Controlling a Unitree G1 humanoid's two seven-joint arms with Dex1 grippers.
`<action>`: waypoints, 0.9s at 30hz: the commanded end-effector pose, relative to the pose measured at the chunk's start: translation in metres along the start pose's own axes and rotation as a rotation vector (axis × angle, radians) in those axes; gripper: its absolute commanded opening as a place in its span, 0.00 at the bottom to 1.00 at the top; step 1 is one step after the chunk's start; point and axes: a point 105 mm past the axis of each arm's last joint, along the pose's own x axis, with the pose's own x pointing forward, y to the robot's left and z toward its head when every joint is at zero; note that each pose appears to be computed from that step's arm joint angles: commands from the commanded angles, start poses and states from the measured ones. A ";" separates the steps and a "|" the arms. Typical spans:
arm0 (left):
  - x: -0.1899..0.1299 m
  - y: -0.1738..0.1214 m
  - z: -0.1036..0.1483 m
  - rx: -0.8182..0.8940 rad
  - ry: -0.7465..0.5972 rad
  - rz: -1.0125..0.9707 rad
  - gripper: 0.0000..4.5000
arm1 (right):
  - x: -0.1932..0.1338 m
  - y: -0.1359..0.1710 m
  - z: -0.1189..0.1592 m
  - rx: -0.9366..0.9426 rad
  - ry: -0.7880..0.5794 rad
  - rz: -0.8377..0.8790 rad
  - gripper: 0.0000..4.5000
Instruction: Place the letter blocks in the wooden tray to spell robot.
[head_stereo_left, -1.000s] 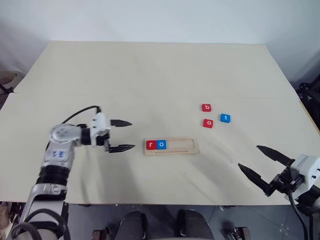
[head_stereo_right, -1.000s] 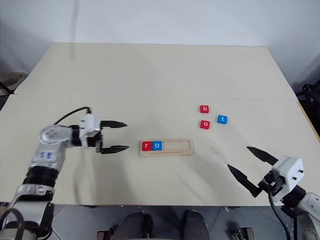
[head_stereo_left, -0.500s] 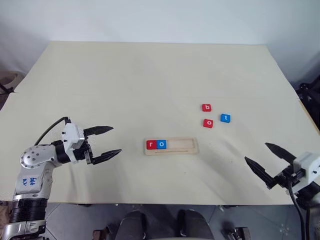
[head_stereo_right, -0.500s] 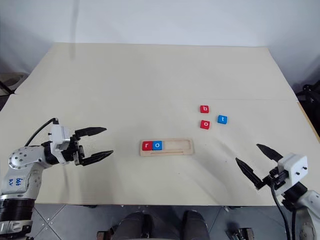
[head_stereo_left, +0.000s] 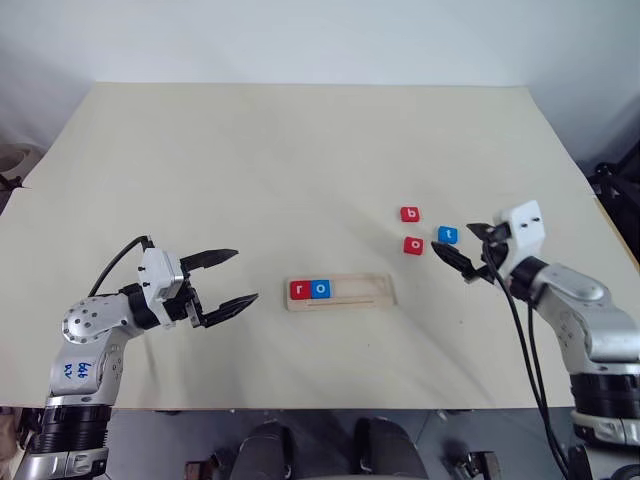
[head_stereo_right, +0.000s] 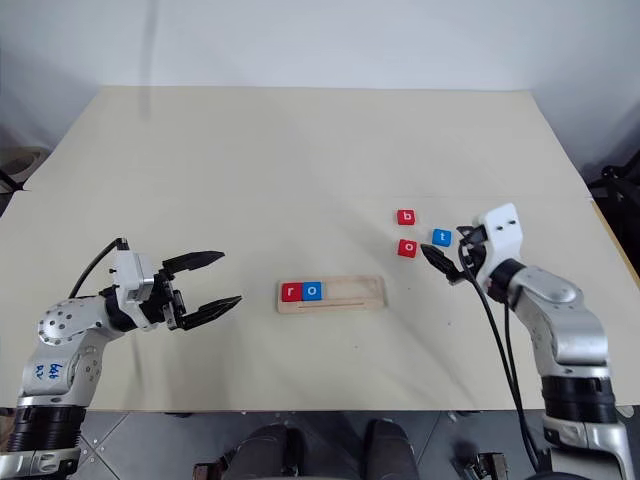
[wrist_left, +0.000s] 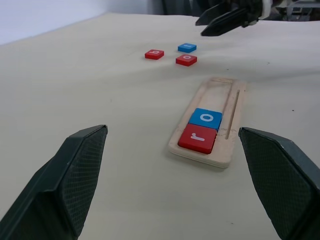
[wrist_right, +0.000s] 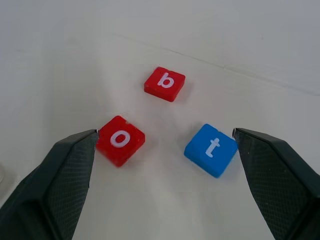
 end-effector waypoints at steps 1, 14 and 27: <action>0.003 -0.002 0.009 0.016 -0.028 -0.009 0.99 | 0.004 -0.002 0.004 -0.014 0.003 -0.037 1.00; 0.005 -0.004 0.012 0.023 -0.037 -0.012 0.99 | 0.022 0.016 0.027 0.051 0.009 -0.061 1.00; 0.008 -0.007 0.013 0.026 -0.039 -0.020 0.99 | 0.085 0.017 0.031 0.207 0.142 -0.205 1.00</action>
